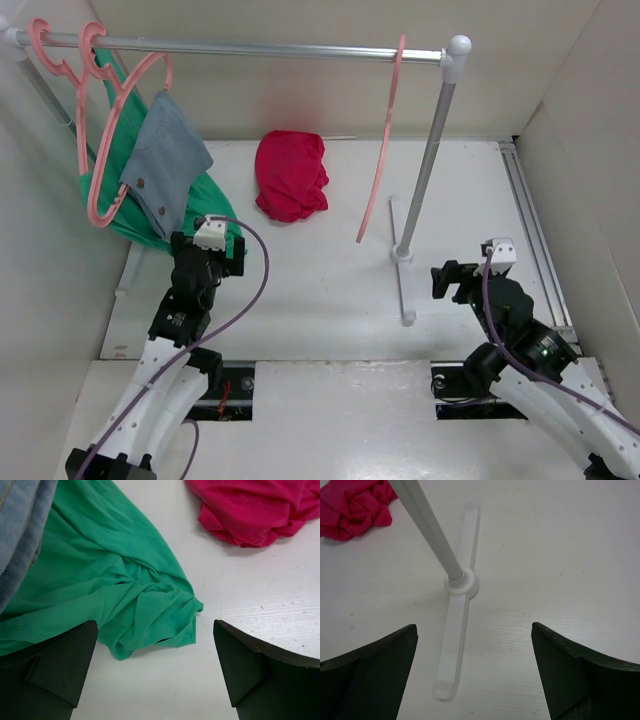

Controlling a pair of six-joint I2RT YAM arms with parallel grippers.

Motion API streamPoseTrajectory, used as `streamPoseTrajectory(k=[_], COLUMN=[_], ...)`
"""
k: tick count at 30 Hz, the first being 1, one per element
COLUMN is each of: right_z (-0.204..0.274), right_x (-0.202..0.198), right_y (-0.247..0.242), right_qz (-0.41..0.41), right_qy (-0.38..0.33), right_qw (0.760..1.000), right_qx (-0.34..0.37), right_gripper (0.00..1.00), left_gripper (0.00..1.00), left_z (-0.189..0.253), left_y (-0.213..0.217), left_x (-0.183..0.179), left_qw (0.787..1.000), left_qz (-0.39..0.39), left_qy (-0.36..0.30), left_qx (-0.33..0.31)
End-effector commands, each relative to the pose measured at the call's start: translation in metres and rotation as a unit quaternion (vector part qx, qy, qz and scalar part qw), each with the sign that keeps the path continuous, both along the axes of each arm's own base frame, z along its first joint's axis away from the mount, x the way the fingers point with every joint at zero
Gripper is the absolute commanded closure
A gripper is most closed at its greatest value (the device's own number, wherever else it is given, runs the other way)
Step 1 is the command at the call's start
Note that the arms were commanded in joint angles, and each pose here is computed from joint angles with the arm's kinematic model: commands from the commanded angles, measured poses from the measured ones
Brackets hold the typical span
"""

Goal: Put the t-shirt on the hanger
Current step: Move the tshirt to the center of the board

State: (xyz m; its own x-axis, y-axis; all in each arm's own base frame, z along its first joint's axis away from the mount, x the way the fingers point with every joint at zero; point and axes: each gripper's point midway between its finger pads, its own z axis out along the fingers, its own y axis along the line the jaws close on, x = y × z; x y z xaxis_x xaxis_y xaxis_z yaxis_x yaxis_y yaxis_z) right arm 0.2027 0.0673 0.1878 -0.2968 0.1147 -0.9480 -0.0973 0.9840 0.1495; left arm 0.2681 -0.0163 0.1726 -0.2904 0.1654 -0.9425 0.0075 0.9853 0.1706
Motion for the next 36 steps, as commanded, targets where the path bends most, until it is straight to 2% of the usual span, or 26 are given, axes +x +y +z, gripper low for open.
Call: streamPoseTrajectory(k=[1, 4, 7, 10, 13, 15, 17, 18, 19, 20, 21, 25, 26, 27, 29, 31, 32, 34, 36], right_z=[0.029, 0.025, 0.015, 0.005, 0.006, 0.008, 0.015, 0.019, 0.016, 0.015, 0.018, 0.020, 0.018, 0.021, 0.016, 0.016, 0.017, 0.018, 0.021], right_x=[0.004, 0.010, 0.016, 0.021, 0.029, 0.032, 0.039, 0.041, 0.042, 0.045, 0.048, 0.058, 0.059, 0.064, 0.070, 0.077, 0.079, 0.088, 0.094], right_y=[-0.004, 0.005, 0.025, 0.044, 0.052, 0.056, 0.057, 0.058, 0.059, 0.061, 0.058, 0.054, 0.054, 0.047, 0.043, 0.037, 0.036, 0.031, 0.028], right_qz=[0.005, 0.030, 0.082, 0.116, 0.124, 0.133, 0.129, 0.130, 0.130, 0.132, 0.126, 0.112, 0.114, 0.101, 0.099, 0.092, 0.090, 0.082, 0.080], right_qy=[-0.030, -0.018, 0.004, 0.035, 0.040, 0.033, 0.016, 0.008, 0.007, 0.002, -0.004, -0.015, -0.013, -0.018, -0.012, -0.010, -0.009, -0.008, -0.011], right_qw=[0.999, 0.997, 0.993, 0.988, 0.986, 0.984, 0.986, 0.985, 0.986, 0.985, 0.986, 0.987, 0.986, 0.987, 0.985, 0.984, 0.984, 0.984, 0.983], right_qx=[-0.027, -0.062, -0.091, -0.098, -0.104, -0.110, -0.107, -0.109, -0.108, -0.111, -0.112, -0.116, -0.124, -0.125, -0.141, -0.153, -0.152, -0.157, -0.166], right_gripper=[0.00, 0.00, 0.00, 0.00, 0.00, 0.00, 0.00, 0.00, 0.00, 0.00, 0.00, 0.00, 0.00, 0.00, 0.00, 0.00, 0.00, 0.00, 0.00], left_gripper=[0.00, 0.00, 0.00, 0.00, 0.00, 0.02, 0.04, 0.06, 0.07, 0.07, 0.09, 0.07, 0.06, 0.06, 0.04, 0.04, 0.04, 0.07, 0.09], left_z=[0.042, 0.038, 0.032, 0.027, 0.017, 0.024, 0.007, 0.027, 0.027, 0.014, 0.026, 0.021, 0.029, 0.014, 0.016, -0.006, 0.005, -0.019, -0.022], left_y=[-0.016, -0.028, -0.037, -0.057, -0.068, -0.073, -0.079, -0.085, -0.090, -0.098, -0.109, -0.130, -0.139, -0.142, -0.151, -0.155, -0.158, -0.157, -0.158], left_x=[0.001, -0.007, -0.015, -0.027, -0.023, -0.013, 0.005, 0.018, 0.026, 0.039, 0.049, 0.082, 0.092, 0.100, 0.115, 0.131, 0.145, 0.160, 0.173], left_qw=[0.997, 0.989, 0.980, 0.952, 0.940, 0.936, 0.936, 0.935, 0.934, 0.931, 0.931, 0.924, 0.922, 0.921, 0.918, 0.916, 0.919, 0.912, 0.910], left_qz=[-0.062, -0.132, -0.179, -0.272, -0.310, -0.320, -0.324, -0.329, -0.333, -0.339, -0.344, -0.363, -0.371, -0.372, -0.378, -0.378, -0.373, -0.375, -0.376], left_qy=[-0.051, -0.043, -0.038, -0.041, -0.024, -0.011, 0.050, 0.040, 0.052, 0.082, 0.072, 0.036, 0.007, 0.021, 0.014, 0.046, 0.036, 0.062, 0.055], left_qx=[0.007, 0.058, 0.083, 0.136, 0.142, 0.144, 0.129, 0.127, 0.115, 0.106, 0.097, 0.110, 0.114, 0.113, 0.118, 0.122, 0.124, 0.151, 0.168])
